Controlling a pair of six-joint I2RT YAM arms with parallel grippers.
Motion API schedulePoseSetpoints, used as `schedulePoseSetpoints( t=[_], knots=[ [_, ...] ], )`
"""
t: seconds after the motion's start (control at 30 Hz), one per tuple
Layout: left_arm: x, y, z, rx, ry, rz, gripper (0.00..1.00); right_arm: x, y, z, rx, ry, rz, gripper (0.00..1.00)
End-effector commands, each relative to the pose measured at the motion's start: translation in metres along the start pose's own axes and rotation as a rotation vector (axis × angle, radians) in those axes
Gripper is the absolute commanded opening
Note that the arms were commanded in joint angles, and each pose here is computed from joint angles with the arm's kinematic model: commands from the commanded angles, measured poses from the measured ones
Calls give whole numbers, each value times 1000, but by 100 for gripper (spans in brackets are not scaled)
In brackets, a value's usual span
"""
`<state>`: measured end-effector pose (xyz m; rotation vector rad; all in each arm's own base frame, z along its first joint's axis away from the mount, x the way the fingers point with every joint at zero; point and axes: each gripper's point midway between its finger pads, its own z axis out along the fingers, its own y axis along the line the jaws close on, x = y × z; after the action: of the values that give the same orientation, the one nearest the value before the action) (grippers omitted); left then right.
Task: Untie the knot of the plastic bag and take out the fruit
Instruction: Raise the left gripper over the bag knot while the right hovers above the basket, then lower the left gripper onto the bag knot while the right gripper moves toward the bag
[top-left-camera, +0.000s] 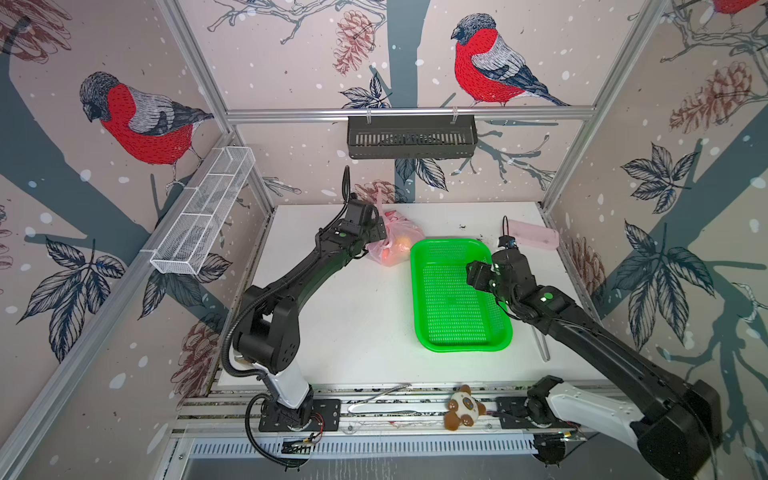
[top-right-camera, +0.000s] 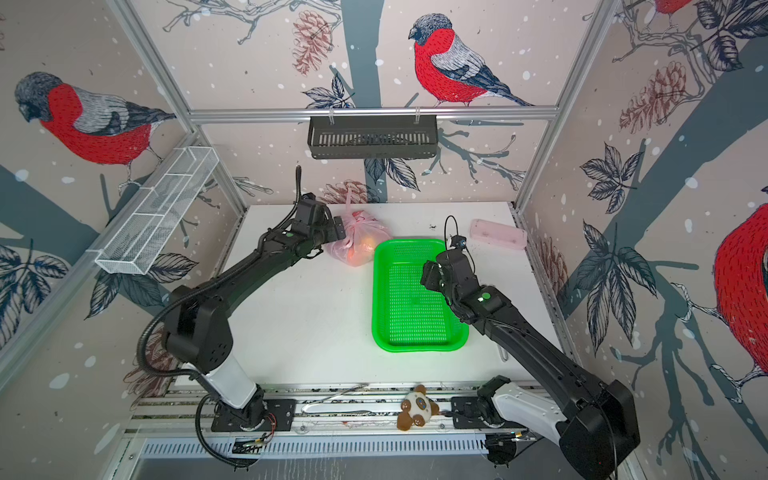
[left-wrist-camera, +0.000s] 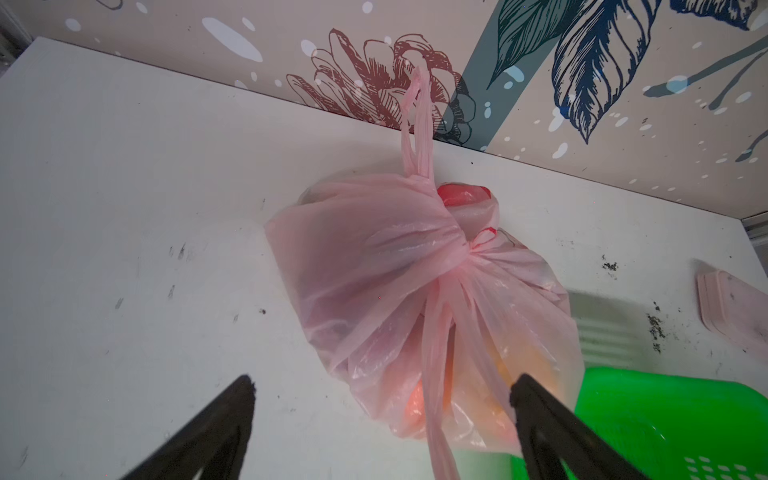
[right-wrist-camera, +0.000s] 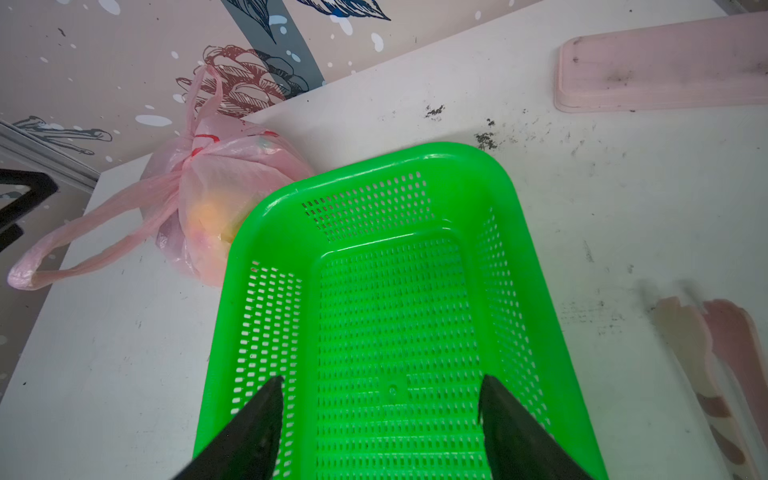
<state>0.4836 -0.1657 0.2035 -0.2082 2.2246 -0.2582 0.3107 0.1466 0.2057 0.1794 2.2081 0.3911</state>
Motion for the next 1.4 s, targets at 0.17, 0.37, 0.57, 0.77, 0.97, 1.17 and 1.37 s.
schedulePoseSetpoints(
  t=[0.17, 0.37, 0.57, 0.77, 0.97, 1.17, 1.37],
  knots=[
    [-29, -16, 61, 103, -41, -11, 94, -4, 3, 5, -3, -31, 3, 72],
    [-18, -23, 94, 141, 11, -14, 89, -1, -1, 14, 20, -22, -6, 71],
    [3, -20, 112, 147, 66, -30, 77, 3, 1, 25, 28, 16, -17, 68],
    [16, -13, 117, 148, 117, -59, 46, 5, 2, 31, 26, 36, -18, 64],
    [16, -1, 101, 129, 75, -93, 22, 10, 5, 31, 5, 47, -15, 59],
    [21, 24, 60, 92, -17, -176, 14, 15, 14, 29, -17, 56, -28, 55],
    [55, 44, 9, 107, -6, -247, 14, 20, 36, 26, -53, 54, -61, 54]
  ],
)
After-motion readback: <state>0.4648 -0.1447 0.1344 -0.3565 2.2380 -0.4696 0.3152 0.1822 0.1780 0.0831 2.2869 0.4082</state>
